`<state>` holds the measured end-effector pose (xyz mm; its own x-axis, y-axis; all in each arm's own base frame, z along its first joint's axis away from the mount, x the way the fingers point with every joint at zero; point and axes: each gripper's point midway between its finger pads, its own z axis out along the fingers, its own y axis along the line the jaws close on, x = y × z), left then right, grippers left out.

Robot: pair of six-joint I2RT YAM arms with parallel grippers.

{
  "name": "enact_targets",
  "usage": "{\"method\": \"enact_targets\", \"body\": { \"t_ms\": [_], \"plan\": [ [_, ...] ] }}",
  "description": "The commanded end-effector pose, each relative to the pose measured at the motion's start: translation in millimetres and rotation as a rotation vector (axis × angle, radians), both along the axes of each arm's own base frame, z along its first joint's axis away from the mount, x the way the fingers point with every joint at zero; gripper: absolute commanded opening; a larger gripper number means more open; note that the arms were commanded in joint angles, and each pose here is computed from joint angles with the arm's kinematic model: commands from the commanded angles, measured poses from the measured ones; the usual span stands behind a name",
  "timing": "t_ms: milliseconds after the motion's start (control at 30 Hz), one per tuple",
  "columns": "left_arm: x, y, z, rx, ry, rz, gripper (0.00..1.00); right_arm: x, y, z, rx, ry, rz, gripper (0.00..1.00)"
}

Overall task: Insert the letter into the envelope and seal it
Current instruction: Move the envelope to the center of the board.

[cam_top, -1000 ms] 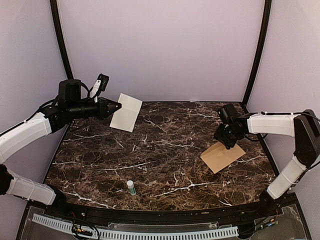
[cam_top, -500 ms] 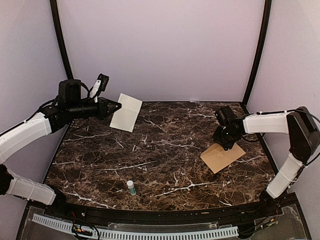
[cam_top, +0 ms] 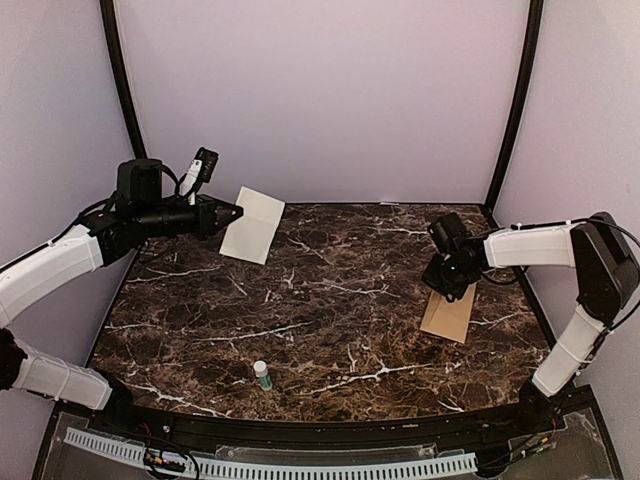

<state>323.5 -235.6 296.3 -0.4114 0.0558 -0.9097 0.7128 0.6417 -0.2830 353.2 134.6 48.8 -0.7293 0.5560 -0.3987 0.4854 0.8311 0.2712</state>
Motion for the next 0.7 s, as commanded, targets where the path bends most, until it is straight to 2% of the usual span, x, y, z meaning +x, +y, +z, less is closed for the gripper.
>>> {"method": "enact_targets", "body": {
  "t_ms": [0, 367, 667],
  "plan": [
    [-4, -2, 2, -0.005, -0.011, -0.019, 0.00, 7, 19, 28, 0.026, -0.063, 0.045, 0.00],
    [-6, -5, 4, -0.034, -0.008, -0.037, 0.00, 7, 109, 73, 0.025, -0.133, 0.332, 0.00],
    [-5, 1, 6, -0.040, -0.023, -0.001, 0.00, -15, 186, 77, 0.032, -0.115, 0.559, 0.00]
  ]
}}
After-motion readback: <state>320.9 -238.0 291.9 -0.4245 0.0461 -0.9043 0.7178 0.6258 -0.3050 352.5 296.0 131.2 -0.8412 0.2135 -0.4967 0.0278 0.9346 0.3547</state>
